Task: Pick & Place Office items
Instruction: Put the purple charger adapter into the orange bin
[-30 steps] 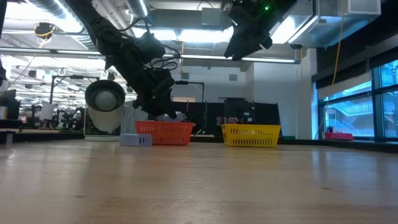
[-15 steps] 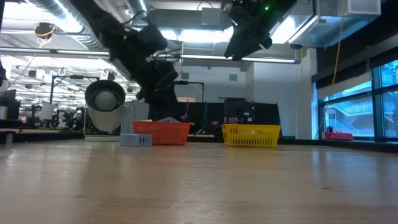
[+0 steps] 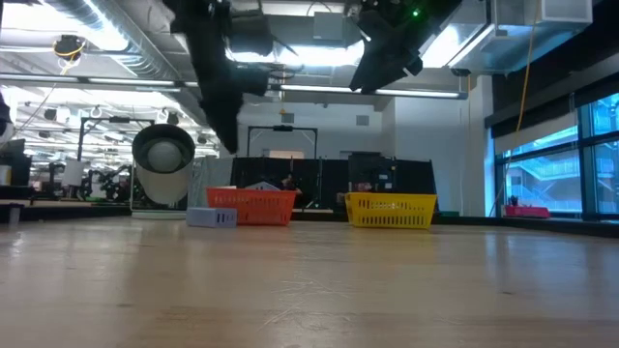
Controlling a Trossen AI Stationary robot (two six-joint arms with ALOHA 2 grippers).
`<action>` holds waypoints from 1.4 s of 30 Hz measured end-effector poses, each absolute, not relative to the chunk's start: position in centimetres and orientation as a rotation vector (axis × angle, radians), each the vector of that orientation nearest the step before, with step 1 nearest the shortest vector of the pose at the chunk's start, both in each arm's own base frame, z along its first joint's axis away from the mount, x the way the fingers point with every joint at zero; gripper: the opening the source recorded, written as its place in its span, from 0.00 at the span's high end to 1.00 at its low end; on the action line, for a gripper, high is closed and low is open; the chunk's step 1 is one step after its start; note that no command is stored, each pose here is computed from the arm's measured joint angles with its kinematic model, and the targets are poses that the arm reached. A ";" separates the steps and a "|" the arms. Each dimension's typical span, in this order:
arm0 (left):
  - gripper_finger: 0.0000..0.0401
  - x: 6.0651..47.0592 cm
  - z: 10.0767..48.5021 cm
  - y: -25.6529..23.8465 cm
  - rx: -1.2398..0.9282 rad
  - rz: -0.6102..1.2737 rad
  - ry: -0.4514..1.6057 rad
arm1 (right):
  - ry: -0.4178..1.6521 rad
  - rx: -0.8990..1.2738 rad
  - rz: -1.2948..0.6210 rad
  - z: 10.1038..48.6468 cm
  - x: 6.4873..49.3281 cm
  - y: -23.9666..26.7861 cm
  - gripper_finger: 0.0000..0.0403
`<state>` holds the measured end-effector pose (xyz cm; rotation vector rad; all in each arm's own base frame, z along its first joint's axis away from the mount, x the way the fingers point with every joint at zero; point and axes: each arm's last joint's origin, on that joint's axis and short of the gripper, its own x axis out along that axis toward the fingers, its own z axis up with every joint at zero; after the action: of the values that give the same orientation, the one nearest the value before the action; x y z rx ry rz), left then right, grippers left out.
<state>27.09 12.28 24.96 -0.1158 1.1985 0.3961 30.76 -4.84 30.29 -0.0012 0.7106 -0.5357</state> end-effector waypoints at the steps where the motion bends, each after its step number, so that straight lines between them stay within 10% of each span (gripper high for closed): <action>1: 0.35 27.0 25.4 11.8 -0.110 0.377 1.235 | 0.711 -0.001 -0.536 30.3 30.8 -4.8 0.39; 18: 0.35 27.7 27.1 6.6 0.346 0.123 1.407 | 0.722 0.009 -0.468 30.2 30.8 -4.2 0.39; 42: 0.35 30.8 21.4 6.6 0.317 -0.089 1.551 | 0.723 0.018 -0.460 30.2 30.9 -3.8 0.39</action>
<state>30.81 6.61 21.44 0.3168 1.5509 -0.0890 30.87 -3.76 30.17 0.0176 0.7231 -0.4605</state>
